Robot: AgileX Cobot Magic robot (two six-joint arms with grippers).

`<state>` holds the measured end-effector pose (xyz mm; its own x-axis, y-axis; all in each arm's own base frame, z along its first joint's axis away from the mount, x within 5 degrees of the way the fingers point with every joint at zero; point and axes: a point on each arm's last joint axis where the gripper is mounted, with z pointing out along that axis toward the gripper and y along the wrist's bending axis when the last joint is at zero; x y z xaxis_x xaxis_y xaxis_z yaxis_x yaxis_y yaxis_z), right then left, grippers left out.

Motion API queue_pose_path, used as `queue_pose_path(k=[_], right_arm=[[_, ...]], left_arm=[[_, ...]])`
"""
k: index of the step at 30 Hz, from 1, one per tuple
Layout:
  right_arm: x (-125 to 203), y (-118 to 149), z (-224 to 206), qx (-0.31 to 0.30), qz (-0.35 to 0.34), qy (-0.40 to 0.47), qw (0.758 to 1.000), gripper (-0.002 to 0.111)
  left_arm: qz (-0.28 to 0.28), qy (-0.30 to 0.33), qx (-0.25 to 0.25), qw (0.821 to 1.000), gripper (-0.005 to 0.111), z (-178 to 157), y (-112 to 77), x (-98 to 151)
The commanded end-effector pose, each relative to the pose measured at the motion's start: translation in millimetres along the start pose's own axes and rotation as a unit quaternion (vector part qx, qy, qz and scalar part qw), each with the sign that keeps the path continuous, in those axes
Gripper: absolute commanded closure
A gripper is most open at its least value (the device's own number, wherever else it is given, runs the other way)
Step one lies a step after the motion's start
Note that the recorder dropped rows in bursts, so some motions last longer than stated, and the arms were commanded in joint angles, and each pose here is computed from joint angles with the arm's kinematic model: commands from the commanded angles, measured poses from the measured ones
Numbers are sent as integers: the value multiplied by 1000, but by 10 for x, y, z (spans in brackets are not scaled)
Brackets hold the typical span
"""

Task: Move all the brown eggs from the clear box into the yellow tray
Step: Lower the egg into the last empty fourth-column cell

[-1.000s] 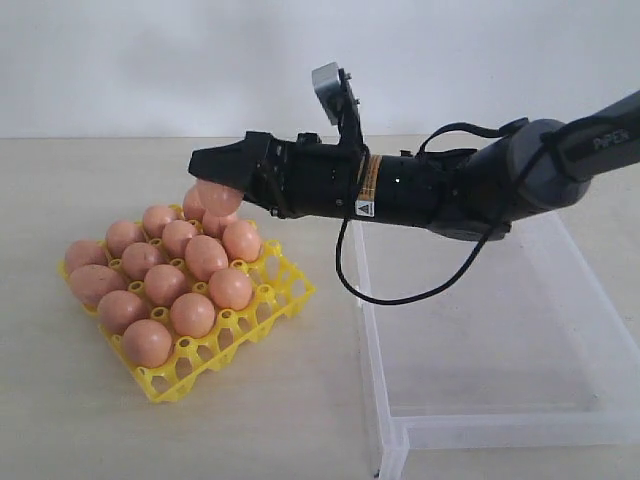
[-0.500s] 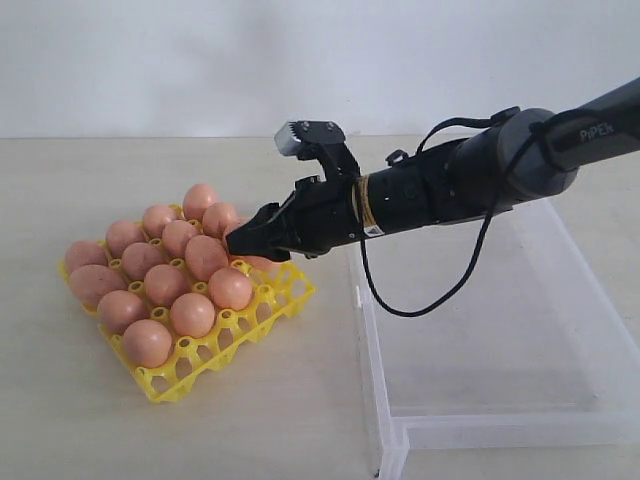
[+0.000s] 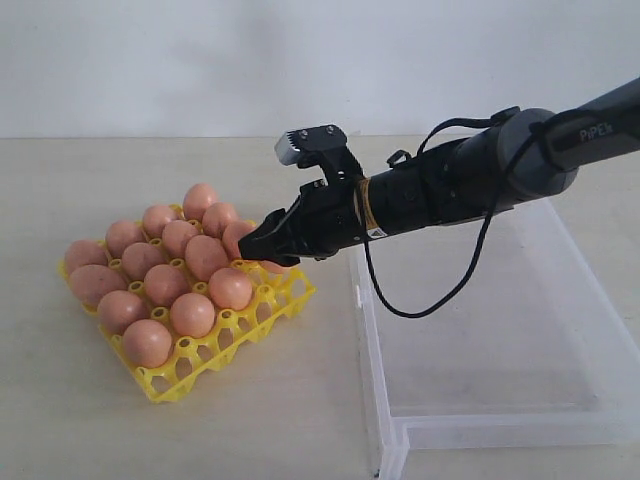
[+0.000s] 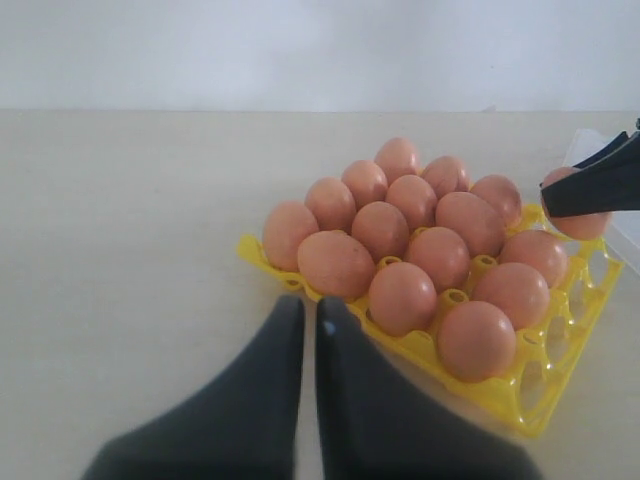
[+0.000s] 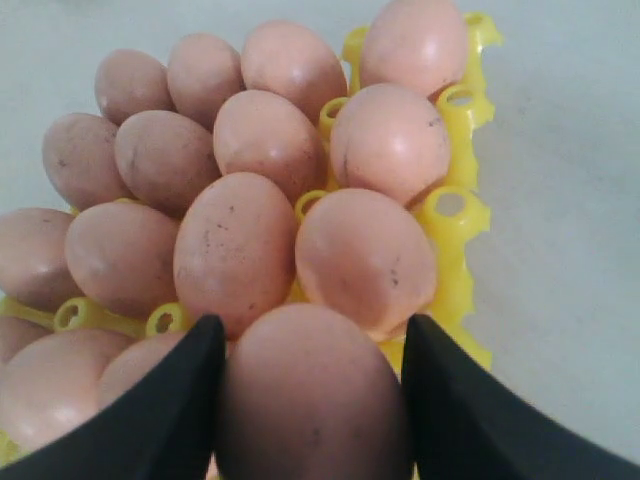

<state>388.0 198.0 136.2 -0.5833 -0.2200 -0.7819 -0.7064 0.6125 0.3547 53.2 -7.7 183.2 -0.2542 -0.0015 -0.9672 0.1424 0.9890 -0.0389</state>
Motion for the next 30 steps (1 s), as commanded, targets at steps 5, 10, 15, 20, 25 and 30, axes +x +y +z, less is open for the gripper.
queue_pose_path(k=[5,10,15,20,25,30], right_arm=[[54,-67,67,3,31,-11,999,108],[39,-81,72,9,28,-23,999,108],[31,-82,72,9,26,-28,999,105],[31,-78,72,7,25,-28,999,78],[30,-78,72,7,26,-28,999,59],[30,-78,72,7,26,-28,999,48]], left_arm=[[-1,-2,3,1000,103,0,-3,4],[-1,-2,3,1000,103,0,-3,4],[-1,-2,3,1000,103,0,-3,4],[-1,-2,3,1000,103,0,-3,4],[-1,-2,3,1000,103,0,-3,4],[-1,-2,3,1000,103,0,-3,4]])
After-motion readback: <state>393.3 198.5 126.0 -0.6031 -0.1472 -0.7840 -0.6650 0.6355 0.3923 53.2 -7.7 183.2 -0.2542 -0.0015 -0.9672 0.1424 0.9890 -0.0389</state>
